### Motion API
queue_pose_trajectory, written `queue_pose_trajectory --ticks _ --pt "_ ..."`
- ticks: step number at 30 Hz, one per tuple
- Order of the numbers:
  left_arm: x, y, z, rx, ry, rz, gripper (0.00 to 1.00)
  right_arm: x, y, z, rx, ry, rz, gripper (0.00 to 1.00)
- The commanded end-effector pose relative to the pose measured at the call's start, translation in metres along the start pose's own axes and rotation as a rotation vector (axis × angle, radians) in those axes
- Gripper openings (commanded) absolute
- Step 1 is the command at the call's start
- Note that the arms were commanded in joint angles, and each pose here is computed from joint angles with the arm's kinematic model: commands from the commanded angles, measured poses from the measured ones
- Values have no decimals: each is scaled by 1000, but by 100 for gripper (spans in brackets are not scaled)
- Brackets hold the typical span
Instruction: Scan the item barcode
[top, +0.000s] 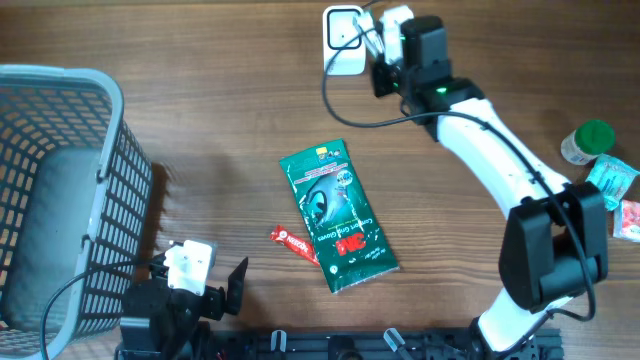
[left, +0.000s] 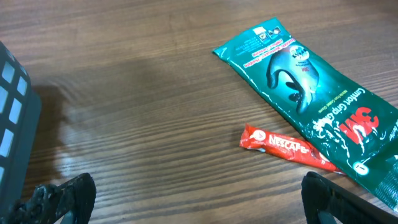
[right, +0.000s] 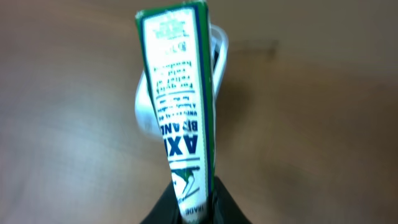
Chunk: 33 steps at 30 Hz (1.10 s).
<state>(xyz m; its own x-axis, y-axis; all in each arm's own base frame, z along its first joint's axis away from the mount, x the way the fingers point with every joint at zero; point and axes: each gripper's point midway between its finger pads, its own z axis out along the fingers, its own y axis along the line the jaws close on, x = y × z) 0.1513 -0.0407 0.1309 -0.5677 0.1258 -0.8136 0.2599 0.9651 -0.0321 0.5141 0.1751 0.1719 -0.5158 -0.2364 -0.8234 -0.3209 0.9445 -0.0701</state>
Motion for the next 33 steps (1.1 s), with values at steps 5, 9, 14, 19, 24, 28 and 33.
queue_pose_trajectory --ticks 5,9,14,19,24,28,33 --pt "-2 -1 0 5 -10 -6 100 26 -30 67 321 -45 -139 5" --pt "-2 -1 0 5 -10 -6 100 33 -18 81 317 -62 -144 4" --pt "-2 -1 0 5 -10 -6 100 24 -2 80 297 -104 -136 5" --pt "-2 -1 0 5 -10 -6 100 21 -38 37 362 -38 263 4" --pt "-2 -1 0 5 -10 -6 100 113 -175 -34 711 266 570 4" --pt "-2 -1 0 5 -10 -6 100 186 -268 -61 902 343 776 4" --pt "-2 -1 0 5 -10 -6 100 230 -322 -81 976 373 895 22"
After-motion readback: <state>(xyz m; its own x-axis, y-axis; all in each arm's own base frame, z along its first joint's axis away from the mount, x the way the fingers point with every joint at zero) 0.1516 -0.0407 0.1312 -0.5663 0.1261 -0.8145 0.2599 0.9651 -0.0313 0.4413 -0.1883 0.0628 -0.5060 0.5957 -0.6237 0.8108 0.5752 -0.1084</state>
